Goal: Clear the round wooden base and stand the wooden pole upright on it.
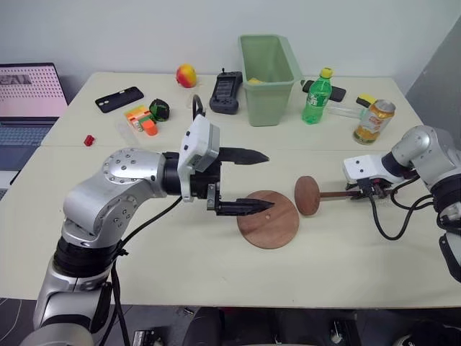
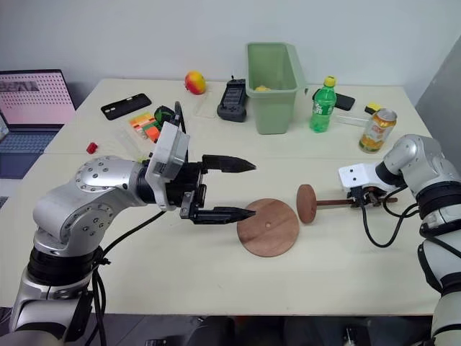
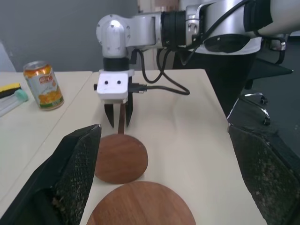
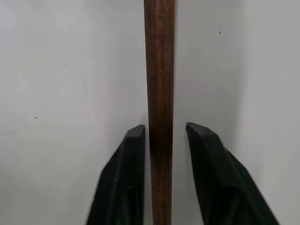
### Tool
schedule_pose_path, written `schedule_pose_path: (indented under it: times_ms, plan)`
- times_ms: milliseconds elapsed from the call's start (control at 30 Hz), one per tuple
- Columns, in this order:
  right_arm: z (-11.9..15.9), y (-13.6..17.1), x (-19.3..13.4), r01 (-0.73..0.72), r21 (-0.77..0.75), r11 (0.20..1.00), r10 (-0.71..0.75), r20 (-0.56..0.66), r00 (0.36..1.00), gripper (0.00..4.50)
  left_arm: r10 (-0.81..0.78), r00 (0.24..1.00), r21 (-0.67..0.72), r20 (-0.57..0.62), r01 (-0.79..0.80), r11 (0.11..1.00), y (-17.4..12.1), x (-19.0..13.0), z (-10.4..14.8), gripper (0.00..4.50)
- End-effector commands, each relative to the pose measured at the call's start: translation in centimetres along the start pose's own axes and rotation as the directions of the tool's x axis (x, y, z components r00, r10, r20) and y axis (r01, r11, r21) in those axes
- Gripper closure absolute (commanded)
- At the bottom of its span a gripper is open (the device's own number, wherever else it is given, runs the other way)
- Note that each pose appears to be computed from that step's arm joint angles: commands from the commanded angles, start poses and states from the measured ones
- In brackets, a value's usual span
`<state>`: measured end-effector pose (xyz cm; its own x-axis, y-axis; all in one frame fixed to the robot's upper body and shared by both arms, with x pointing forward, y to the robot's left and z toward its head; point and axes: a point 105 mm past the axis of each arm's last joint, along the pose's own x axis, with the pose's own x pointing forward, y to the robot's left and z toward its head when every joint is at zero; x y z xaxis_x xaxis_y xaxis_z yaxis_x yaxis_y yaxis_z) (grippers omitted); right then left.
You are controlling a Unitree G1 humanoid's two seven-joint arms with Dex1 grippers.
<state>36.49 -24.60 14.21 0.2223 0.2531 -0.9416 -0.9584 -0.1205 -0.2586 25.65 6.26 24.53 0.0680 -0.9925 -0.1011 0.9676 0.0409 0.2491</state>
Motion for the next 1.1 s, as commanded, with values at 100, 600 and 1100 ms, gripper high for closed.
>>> schedule_pose_path:
  times_ms: [100,600,1100]
  plan:
    - [-0.4,-0.2,-1.2,0.001,-0.024,1.0,-0.002,-0.03,1.0,4.32,-0.003,1.0,0.04,0.008,0.003,0.999,0.1,-0.1,1.0,0.0]
    - [10.2,-2.7,-5.3,0.093,0.212,0.973,-0.218,0.704,0.675,4.32,0.273,0.959,0.056,0.071,-0.277,0.959,-0.1,-4.7,-0.4,0.0]
    - [21.5,3.9,-4.8,-0.01,0.365,0.931,-0.362,0.926,0.11,4.32,0.441,0.895,-0.28,0.074,-0.405,0.87,-8.3,-7.0,-3.4,0.0]
